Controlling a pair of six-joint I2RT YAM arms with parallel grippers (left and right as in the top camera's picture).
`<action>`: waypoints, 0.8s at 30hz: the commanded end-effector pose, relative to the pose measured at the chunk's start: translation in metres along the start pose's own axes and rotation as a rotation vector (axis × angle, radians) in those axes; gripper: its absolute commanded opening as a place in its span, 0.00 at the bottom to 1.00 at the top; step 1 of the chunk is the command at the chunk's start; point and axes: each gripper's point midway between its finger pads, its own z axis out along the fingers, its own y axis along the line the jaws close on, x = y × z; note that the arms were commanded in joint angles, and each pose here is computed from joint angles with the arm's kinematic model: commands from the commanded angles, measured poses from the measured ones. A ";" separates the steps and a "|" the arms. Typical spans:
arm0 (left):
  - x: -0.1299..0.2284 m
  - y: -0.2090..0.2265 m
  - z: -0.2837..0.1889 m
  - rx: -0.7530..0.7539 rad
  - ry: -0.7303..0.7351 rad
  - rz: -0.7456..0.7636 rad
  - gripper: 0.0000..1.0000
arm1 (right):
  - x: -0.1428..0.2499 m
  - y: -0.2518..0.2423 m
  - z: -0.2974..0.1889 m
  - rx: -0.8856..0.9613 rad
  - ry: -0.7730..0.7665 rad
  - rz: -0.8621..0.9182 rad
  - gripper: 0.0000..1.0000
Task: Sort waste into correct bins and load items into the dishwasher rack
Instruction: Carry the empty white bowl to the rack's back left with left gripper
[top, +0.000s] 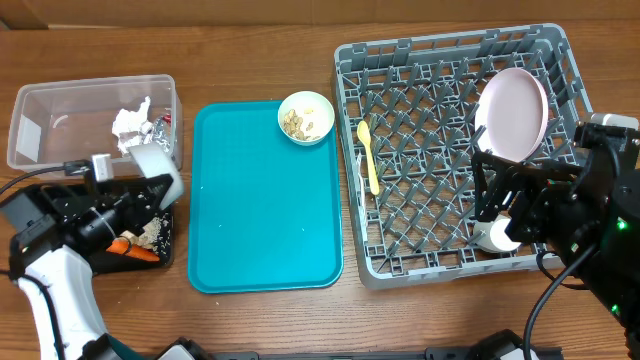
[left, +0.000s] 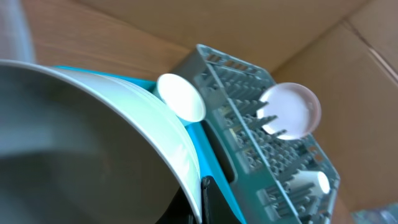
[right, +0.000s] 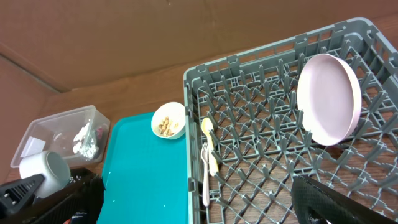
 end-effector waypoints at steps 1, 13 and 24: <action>0.003 0.018 -0.006 -0.126 0.034 -0.022 0.04 | -0.004 -0.002 -0.005 0.004 -0.024 0.004 1.00; -0.024 -0.007 -0.009 0.068 -0.078 -0.031 0.04 | -0.004 -0.002 -0.005 0.004 -0.024 0.004 1.00; -0.017 -0.126 0.103 0.336 0.114 0.227 0.04 | -0.004 -0.002 -0.005 0.004 -0.024 0.004 1.00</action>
